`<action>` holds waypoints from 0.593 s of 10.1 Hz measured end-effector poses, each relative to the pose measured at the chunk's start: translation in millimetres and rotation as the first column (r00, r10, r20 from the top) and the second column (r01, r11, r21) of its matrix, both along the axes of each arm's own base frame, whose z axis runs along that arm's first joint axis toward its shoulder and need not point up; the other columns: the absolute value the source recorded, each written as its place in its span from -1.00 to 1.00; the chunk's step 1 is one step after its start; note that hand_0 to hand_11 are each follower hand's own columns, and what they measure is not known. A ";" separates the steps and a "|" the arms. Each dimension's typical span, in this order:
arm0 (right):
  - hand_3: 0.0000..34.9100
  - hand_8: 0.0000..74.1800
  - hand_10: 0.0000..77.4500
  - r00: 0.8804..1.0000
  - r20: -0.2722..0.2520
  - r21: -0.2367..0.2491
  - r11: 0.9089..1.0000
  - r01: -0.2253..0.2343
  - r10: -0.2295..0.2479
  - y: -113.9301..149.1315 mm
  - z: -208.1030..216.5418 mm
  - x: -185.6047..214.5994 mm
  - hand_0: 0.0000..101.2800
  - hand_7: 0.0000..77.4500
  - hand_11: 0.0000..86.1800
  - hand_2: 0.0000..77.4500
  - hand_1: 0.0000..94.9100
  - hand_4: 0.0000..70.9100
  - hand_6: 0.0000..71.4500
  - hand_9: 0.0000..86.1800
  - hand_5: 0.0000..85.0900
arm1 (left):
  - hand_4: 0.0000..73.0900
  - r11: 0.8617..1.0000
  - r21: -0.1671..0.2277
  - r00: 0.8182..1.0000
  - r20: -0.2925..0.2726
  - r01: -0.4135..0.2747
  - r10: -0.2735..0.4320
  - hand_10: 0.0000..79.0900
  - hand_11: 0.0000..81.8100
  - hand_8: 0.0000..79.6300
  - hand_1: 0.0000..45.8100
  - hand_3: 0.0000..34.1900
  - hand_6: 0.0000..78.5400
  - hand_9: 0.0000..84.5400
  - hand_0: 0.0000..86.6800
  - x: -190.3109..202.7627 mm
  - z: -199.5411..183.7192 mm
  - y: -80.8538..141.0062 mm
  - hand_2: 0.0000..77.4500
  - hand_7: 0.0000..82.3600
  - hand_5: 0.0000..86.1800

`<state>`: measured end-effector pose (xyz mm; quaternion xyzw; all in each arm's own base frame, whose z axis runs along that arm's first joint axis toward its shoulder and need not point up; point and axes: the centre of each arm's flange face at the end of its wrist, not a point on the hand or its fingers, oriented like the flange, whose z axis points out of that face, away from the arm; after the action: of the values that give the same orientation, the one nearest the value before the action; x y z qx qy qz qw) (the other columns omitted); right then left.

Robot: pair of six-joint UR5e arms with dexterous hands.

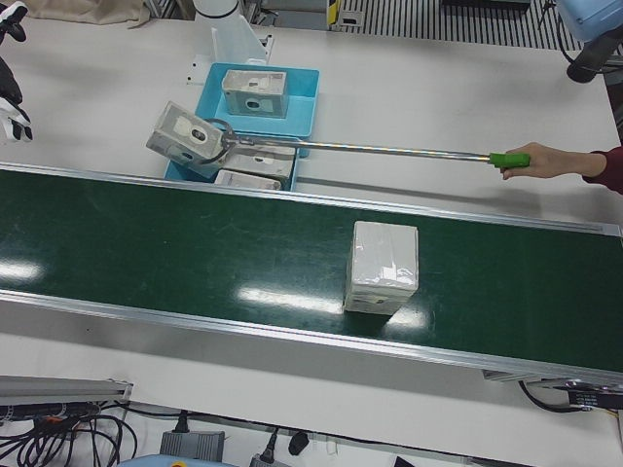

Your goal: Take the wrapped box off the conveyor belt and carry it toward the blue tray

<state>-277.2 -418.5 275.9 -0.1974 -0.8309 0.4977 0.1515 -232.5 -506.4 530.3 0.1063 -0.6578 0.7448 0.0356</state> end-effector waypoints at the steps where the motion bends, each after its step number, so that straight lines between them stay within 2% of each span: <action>1: -1.00 -0.85 -0.87 1.000 0.002 0.002 1.000 0.000 0.000 0.3 -0.8 0.1 -0.21 -0.93 -0.81 -0.70 -0.86 -0.77 -0.79 -0.94 -0.78 | -1.00 1.000 0.000 1.000 0.000 0.000 0.000 -1.00 -1.00 -1.00 -1.00 -1.00 -1.00 -1.00 -1.00 0.0 0.0 0.0 -0.99 -1.00 -0.97; 4: -1.00 -0.85 -0.87 1.000 0.003 0.013 1.000 -0.017 0.017 -3.4 -6.0 4.7 -0.21 -0.93 -0.81 -0.70 -0.86 -0.77 -0.79 -0.94 -0.78 | -1.00 1.000 0.000 1.000 0.000 0.000 0.000 -1.00 -1.00 -1.00 -1.00 -1.00 -1.00 -1.00 -1.00 0.0 0.0 0.0 -0.99 -1.00 -0.97; 5: -1.00 -0.85 -0.89 1.000 0.001 0.015 1.000 -0.025 0.025 -5.8 -7.1 7.5 -0.21 -0.93 -0.81 -0.70 -0.86 -0.77 -0.79 -0.94 -0.72 | -1.00 1.000 0.000 1.000 0.000 0.000 0.000 -1.00 -1.00 -1.00 -1.00 -1.00 -1.00 -1.00 -1.00 0.0 0.0 0.0 -0.99 -1.00 -0.97; 6: -1.00 -0.85 -0.87 0.999 -0.002 0.016 0.999 -0.032 0.033 -7.9 -7.2 9.9 -0.21 -0.83 -0.81 -0.70 -0.86 -0.75 -0.74 -0.94 -0.71 | -1.00 1.000 0.000 1.000 0.000 0.000 0.000 -1.00 -1.00 -1.00 -1.00 -1.00 -1.00 -1.00 -1.00 0.0 0.0 0.0 -0.99 -1.00 -0.97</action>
<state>-267.3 -426.4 268.6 -0.1821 -0.8377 0.4938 0.1459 -232.6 -506.4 530.3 0.1063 -0.6578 0.7448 0.0356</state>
